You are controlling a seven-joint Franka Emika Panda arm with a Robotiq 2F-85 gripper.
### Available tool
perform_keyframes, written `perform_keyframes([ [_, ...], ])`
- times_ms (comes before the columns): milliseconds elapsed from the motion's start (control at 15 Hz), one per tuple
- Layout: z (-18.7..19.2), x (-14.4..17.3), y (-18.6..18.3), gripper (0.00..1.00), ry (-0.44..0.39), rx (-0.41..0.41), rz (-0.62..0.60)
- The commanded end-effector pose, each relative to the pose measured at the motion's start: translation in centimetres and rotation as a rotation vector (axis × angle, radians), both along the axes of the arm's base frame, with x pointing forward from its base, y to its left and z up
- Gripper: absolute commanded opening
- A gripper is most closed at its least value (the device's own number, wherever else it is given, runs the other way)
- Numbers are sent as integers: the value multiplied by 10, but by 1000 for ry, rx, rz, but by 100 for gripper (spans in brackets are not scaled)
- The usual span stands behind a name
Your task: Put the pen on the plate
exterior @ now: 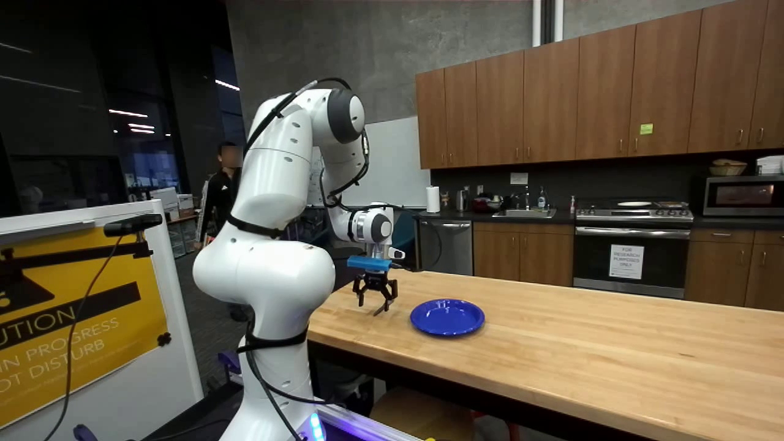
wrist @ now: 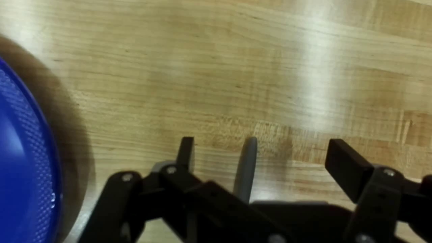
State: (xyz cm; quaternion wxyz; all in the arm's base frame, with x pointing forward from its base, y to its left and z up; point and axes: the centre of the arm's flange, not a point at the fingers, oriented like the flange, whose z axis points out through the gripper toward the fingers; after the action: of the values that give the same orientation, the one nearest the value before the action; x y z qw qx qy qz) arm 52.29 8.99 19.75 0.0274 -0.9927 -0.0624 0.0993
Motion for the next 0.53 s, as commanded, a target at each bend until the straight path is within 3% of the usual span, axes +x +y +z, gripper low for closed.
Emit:
perform_keyframes([
  [0,-2,2,0,100,1,3,6],
  [467,-2,8,1,100,-6,3,-1],
])
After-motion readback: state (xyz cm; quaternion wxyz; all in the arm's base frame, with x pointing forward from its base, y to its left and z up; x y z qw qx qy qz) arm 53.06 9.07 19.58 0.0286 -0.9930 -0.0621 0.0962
